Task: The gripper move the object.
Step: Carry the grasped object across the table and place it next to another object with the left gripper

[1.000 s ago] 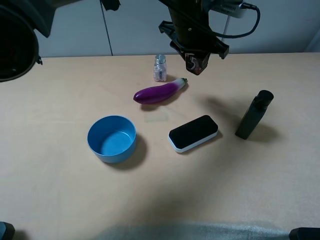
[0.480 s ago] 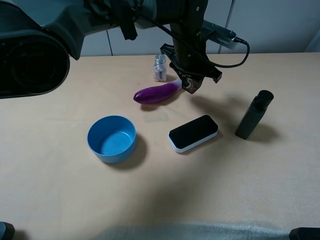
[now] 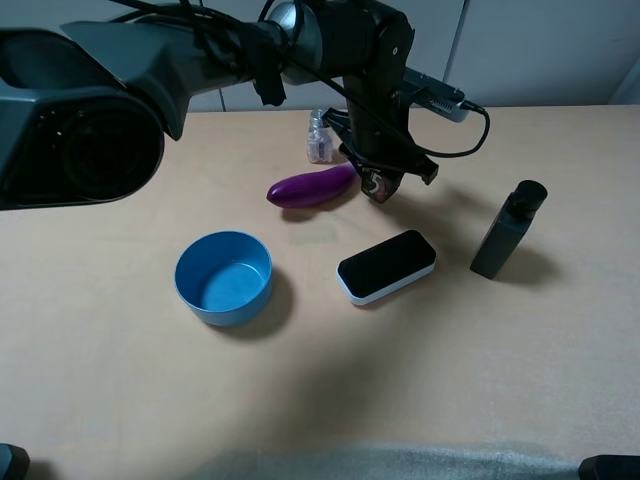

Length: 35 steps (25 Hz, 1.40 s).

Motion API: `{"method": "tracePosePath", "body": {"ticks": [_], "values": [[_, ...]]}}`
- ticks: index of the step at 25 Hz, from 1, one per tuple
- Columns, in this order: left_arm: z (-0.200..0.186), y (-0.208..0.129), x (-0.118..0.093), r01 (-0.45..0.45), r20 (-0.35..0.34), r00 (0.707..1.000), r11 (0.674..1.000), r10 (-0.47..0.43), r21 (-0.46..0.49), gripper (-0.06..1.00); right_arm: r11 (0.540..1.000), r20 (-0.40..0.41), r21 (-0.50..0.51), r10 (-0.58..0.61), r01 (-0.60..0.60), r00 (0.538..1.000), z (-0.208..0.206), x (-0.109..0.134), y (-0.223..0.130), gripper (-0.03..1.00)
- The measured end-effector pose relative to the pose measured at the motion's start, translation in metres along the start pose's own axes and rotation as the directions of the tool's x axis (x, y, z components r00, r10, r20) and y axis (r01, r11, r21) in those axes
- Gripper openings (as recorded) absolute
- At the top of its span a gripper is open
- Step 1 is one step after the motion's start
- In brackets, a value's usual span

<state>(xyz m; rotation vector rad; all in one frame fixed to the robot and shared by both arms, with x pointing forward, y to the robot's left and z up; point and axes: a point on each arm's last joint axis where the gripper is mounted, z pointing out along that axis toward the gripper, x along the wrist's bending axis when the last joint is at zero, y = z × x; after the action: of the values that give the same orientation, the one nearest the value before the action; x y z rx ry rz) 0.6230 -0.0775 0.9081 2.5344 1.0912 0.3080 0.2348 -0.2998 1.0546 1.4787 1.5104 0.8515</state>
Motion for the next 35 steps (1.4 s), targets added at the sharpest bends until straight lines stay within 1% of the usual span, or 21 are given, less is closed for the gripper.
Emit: {"method": "tracePosePath", "body": {"ticks": [30, 35], "values": [[0.0016, 0.0008, 0.0001, -0.001, -0.003, 1.000, 1.000, 0.001, -0.004, 0.53, 1.000, 0.000, 0.000, 0.000, 0.000, 1.000, 0.0000, 0.0000, 0.0000, 0.69], [0.0015, 0.0011, 0.0029, 0.011, -0.033, 0.999, 1.000, -0.012, -0.007, 0.53, 1.000, 0.000, 0.000, 0.000, 0.000, 1.000, 0.0000, 0.0000, 0.0000, 0.69]]}}
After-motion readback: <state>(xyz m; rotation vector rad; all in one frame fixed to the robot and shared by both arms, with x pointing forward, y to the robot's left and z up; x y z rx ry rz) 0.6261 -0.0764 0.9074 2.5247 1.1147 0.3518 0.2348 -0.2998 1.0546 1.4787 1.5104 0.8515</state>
